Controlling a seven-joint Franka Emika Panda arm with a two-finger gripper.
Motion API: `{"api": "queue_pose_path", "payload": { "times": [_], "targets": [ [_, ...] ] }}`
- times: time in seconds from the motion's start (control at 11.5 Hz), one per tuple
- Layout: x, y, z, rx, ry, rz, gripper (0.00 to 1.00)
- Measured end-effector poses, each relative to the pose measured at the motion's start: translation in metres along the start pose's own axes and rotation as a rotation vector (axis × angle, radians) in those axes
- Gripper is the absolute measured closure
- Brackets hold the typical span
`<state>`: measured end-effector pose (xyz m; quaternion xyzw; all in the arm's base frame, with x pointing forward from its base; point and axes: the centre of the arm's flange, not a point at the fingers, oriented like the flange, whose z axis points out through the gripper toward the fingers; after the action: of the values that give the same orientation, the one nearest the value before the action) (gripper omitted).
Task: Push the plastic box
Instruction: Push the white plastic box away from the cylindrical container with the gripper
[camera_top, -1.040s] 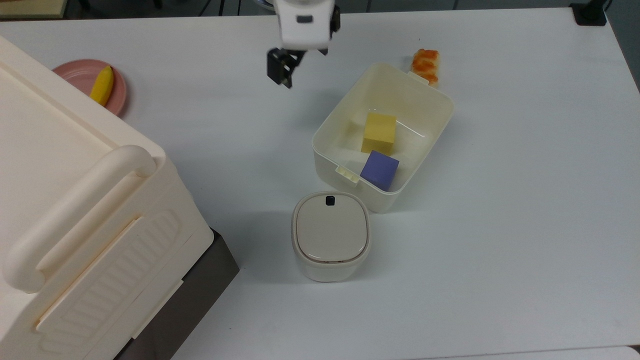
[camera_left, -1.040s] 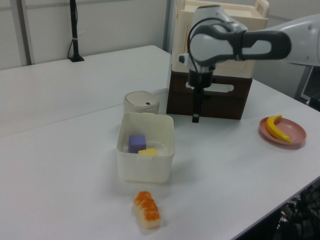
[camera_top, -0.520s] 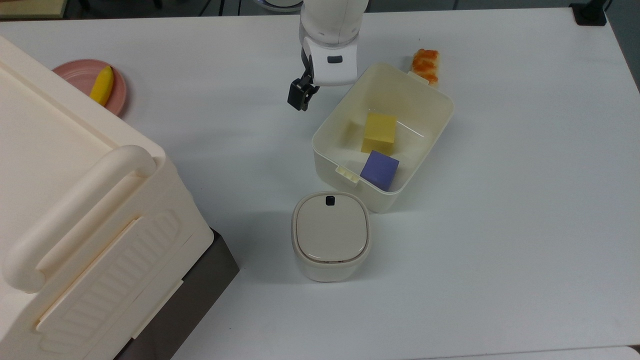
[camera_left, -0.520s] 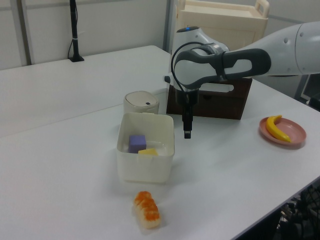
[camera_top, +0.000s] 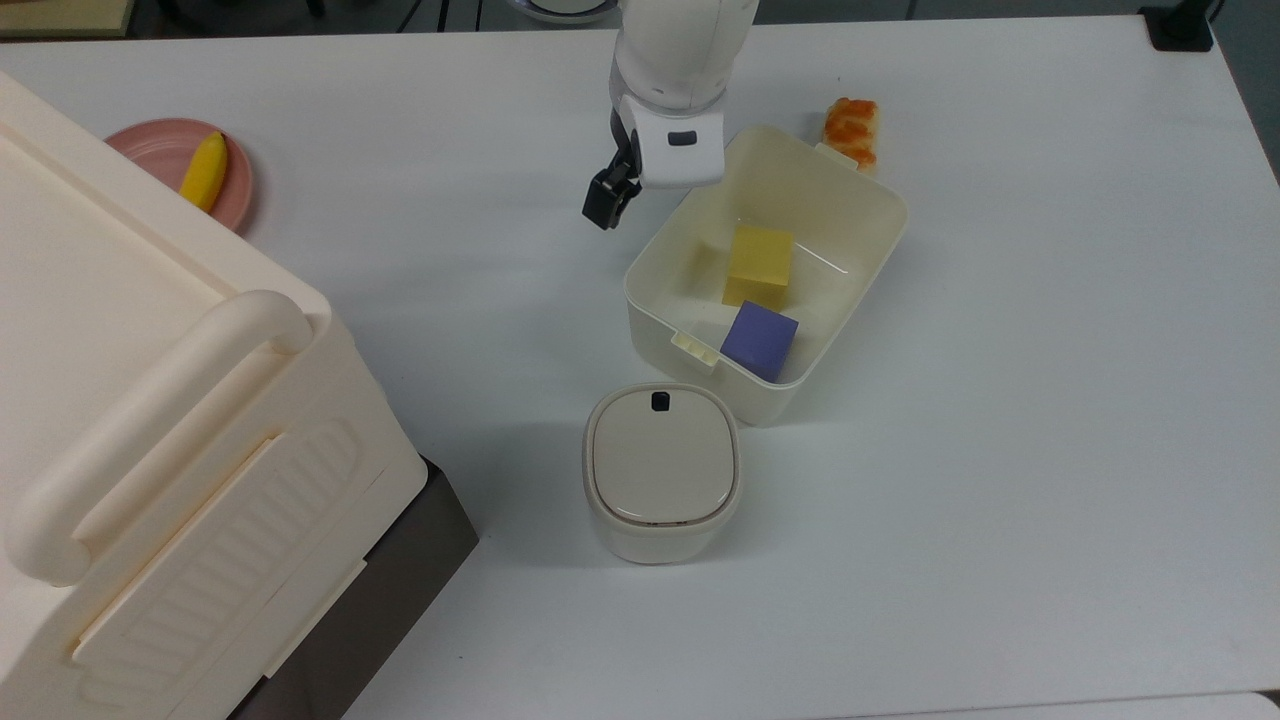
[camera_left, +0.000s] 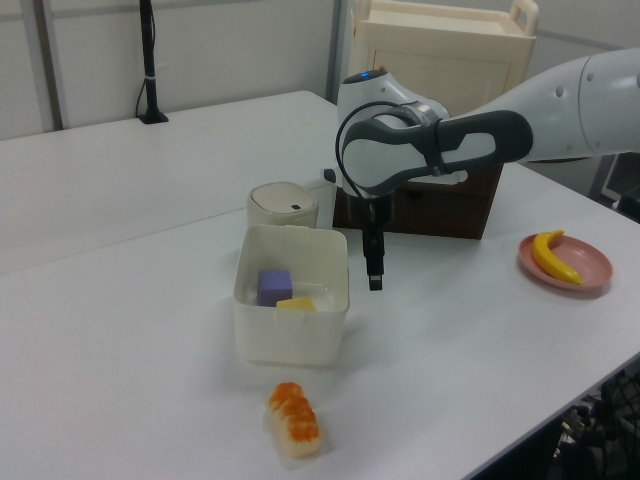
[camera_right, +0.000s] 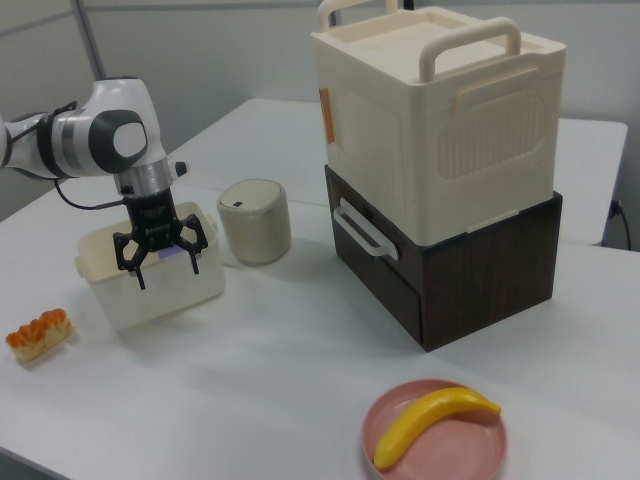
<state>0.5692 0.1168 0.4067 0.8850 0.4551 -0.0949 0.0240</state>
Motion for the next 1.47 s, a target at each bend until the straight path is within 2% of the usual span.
{"api": "queue_pose_path", "payload": {
  "times": [0.52,1.13,1.47],
  "targets": [
    [0.026,0.000,0.019,-0.052,0.029,-0.015,0.00],
    [0.047,-0.007,-0.001,-0.114,0.107,0.014,0.00],
    [0.064,-0.008,0.002,-0.151,0.098,0.075,0.00]
  ]
}}
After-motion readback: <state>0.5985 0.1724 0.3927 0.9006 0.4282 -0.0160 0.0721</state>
